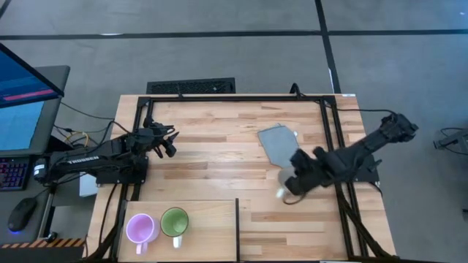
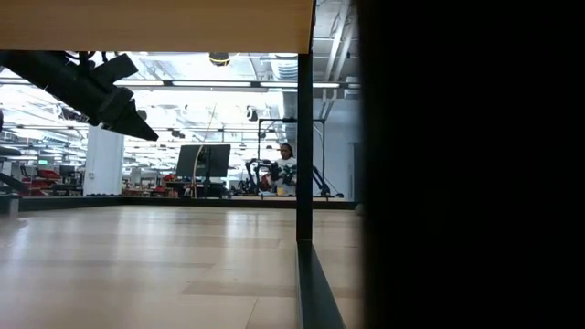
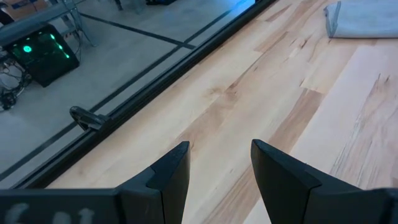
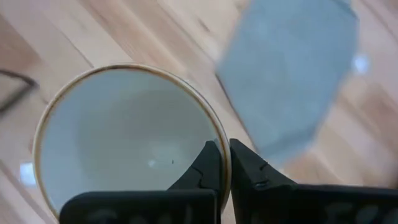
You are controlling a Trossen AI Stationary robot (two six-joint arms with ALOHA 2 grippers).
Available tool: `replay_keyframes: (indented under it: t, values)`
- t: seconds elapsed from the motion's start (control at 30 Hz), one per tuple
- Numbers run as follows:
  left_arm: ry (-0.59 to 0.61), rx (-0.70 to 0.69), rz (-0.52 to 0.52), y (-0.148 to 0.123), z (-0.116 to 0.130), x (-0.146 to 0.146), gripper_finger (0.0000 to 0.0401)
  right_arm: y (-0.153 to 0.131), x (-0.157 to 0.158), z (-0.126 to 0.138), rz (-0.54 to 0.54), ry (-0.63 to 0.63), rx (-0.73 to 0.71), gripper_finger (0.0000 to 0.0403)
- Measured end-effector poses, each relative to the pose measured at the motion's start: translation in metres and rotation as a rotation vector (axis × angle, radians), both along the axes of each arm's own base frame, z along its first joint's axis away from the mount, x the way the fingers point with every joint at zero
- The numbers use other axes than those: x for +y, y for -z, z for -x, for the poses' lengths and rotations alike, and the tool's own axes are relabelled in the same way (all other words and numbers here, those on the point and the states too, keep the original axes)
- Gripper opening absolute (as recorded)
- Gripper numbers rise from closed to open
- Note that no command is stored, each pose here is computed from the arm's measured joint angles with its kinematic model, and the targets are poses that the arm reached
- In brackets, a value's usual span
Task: Stack small to large cups/mugs on shelf
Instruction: Put the light green mug on the shelf
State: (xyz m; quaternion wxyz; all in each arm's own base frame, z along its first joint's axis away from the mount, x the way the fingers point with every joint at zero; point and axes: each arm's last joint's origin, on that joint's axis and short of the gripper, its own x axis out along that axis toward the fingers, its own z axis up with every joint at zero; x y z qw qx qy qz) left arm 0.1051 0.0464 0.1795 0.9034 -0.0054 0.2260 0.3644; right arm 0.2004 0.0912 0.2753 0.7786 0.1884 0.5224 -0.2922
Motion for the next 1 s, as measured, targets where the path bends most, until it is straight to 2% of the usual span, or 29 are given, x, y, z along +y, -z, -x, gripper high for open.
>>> replay_keyframes:
  t: [0.23, 0.43, 0.73, 1.0]
  values:
    - [0.000, -0.001, 0.000, 0.000, 0.000, 0.000, 0.0163, -0.005, -0.038, -0.045, -0.027, -0.173, -0.164, 0.0025]
    - [0.000, -0.001, 0.000, 0.000, 0.000, 0.000, 0.0163, -0.001, -0.060, -0.073, -0.035, -0.331, -0.237, 0.0025]
    - [0.000, -0.001, 0.000, 0.000, 0.000, 0.000, 0.0163, -0.007, -0.077, -0.124, 0.085, -0.509, -0.199, 0.0025]
    - [0.000, 0.000, 0.000, 0.000, 0.000, 0.000, 0.0163, -0.007, -0.090, -0.172, 0.026, -0.628, -0.161, 0.0025]
